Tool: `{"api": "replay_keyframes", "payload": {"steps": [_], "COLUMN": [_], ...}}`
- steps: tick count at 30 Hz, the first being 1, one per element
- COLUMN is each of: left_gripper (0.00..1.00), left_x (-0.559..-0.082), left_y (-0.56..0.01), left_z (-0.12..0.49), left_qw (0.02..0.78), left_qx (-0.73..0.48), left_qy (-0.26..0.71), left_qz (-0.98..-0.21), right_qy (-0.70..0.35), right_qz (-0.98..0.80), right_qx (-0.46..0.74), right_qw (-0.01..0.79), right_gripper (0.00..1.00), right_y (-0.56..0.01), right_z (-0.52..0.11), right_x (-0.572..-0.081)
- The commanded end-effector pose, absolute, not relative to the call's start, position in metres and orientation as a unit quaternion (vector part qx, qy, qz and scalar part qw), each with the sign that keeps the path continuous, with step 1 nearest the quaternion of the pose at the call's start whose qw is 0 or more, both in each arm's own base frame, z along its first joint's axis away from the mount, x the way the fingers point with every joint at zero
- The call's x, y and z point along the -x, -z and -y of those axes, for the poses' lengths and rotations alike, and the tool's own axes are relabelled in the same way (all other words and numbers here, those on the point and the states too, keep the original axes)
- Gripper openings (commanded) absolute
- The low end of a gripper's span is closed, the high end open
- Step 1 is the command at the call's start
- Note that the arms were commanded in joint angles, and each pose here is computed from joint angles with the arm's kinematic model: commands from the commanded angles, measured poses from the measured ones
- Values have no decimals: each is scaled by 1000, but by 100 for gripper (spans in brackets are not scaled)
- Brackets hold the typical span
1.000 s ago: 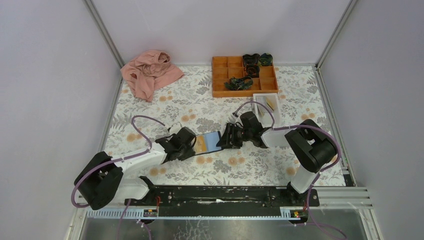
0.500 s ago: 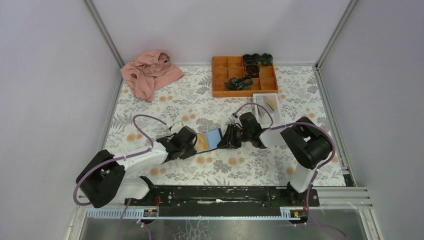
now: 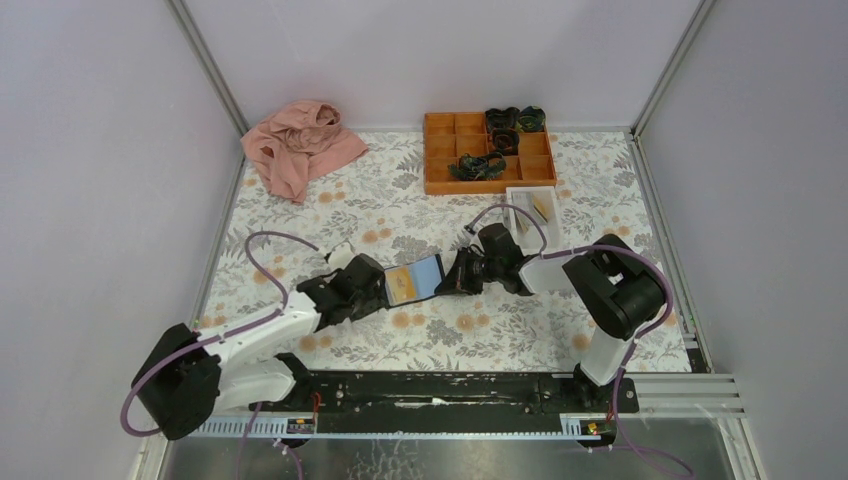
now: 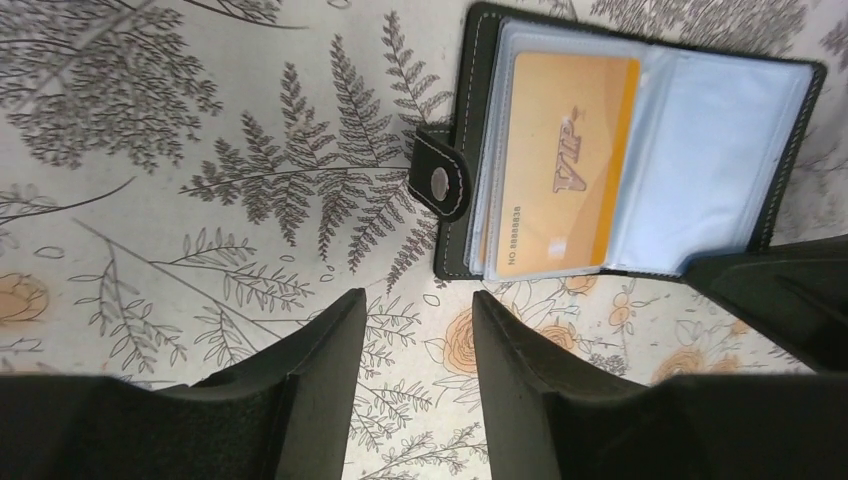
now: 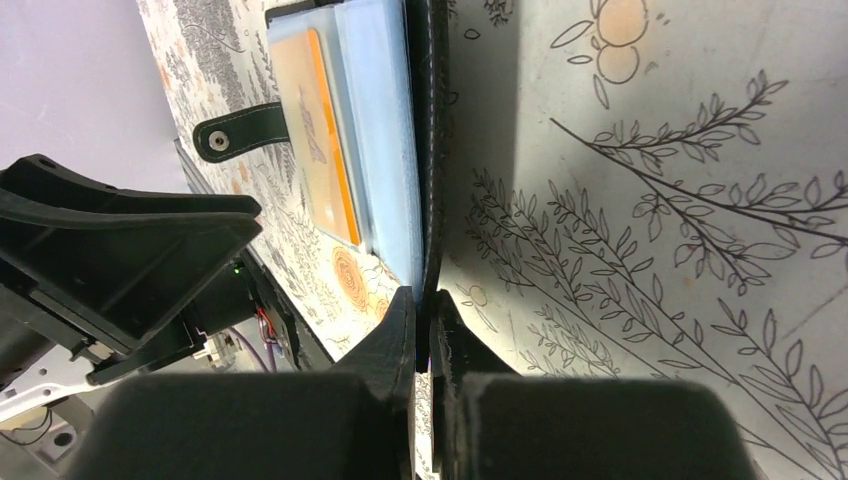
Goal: Put the credit cards into the card holder
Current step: Close the card holder at the center of the board.
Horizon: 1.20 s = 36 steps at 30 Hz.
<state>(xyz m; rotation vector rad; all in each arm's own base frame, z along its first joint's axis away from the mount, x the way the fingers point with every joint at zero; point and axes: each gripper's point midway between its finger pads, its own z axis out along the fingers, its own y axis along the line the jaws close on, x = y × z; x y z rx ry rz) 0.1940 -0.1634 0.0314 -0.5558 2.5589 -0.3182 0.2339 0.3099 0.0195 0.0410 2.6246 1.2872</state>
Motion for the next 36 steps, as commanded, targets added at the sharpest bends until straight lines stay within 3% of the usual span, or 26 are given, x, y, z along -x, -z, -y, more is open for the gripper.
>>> {"api": "replay_keyframes", "payload": {"steps": [1,7,16,36], "left_gripper": [53,54,60,59], "left_x": [-197,-194,-201,-179], "left_y": [-43,-34,-49,-19], "left_z": [143,145,134,143], "left_qw": [283,271,317,271], "left_qx": [238,248,306,337], "left_qy": [91,91,128,182], "left_qz": [-925,-926,-889,-883], "right_qy": [-455,-467,-494,-576], "right_qz": [-880,-875,-861,-802], "right_qx": [-1,-1,-21,-96], "right_qw": [136,130,122,125], "right_gripper": [0,0,0,0], "right_y": [-43,-50,-64,-105], "right_z": [-314,-315,-307,-309], "right_x": [-242,-238,-232,-236]}}
